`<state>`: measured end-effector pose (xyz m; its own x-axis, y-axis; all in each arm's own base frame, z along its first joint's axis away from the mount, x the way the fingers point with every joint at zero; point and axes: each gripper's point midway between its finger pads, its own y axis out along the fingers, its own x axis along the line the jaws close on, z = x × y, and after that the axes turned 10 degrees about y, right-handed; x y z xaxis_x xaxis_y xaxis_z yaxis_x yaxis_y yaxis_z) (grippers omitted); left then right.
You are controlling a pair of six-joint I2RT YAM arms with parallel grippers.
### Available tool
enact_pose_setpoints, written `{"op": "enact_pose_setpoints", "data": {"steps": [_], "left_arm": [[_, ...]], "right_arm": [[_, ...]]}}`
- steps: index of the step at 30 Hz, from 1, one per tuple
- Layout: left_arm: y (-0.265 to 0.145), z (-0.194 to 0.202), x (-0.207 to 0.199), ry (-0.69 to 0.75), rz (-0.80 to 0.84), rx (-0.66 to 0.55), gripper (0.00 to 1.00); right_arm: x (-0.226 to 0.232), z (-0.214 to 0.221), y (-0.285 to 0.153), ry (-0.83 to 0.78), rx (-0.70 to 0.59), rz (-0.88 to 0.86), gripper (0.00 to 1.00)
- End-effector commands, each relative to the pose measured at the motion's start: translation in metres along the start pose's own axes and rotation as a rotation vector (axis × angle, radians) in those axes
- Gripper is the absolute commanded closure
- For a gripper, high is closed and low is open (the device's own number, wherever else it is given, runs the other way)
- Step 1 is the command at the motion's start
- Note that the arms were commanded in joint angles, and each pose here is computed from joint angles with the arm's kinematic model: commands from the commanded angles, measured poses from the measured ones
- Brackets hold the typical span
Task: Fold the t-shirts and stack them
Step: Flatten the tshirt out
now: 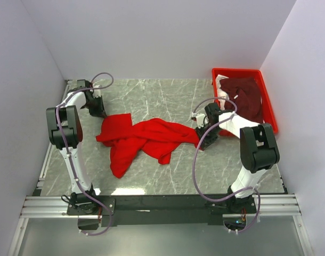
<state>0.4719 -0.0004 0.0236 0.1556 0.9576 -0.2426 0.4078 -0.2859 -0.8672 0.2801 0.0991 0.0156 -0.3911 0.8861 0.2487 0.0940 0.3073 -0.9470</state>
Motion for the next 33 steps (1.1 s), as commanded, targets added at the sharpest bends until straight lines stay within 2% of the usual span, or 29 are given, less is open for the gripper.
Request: {"op": "enact_pose_setpoints", "data": {"steps": [1, 2, 3, 10, 15, 16, 24, 30, 33], "left_arm": [[0.015, 0.015, -0.002, -0.078, 0.071, 0.041, 0.98], [0.013, 0.01, 0.001, -0.077, 0.068, 0.032, 1.0], [0.011, 0.008, 0.001, -0.073, 0.066, 0.025, 1.0], [-0.012, -0.019, 0.011, -0.023, 0.053, -0.071, 1.0], [-0.033, -0.032, 0.01, 0.026, 0.026, -0.128, 1.0], [-0.045, -0.04, 0.01, 0.081, 0.012, -0.157, 1.0], [-0.149, -0.101, 0.024, 0.153, -0.058, -0.413, 1.0], [-0.234, -0.144, 0.023, 0.211, -0.117, -0.621, 1.0], [-0.279, -0.163, 0.014, 0.257, -0.145, -0.745, 1.0]], "right_arm": [[0.007, -0.027, -0.011, -0.021, -0.121, -0.016, 0.84], [0.007, -0.034, -0.016, -0.035, -0.139, -0.009, 0.97], [0.006, -0.036, -0.02, -0.042, -0.147, -0.004, 1.0], [0.003, -0.058, -0.054, -0.111, -0.182, 0.04, 1.0], [-0.002, -0.059, -0.07, -0.146, -0.153, 0.083, 1.0], [-0.002, -0.066, -0.079, -0.164, -0.168, 0.095, 1.0], [-0.02, -0.103, -0.136, -0.271, -0.22, 0.266, 1.0], [-0.028, -0.136, -0.186, -0.416, -0.259, 0.435, 1.0], [-0.026, -0.165, -0.231, -0.476, -0.364, 0.54, 1.0]]}}
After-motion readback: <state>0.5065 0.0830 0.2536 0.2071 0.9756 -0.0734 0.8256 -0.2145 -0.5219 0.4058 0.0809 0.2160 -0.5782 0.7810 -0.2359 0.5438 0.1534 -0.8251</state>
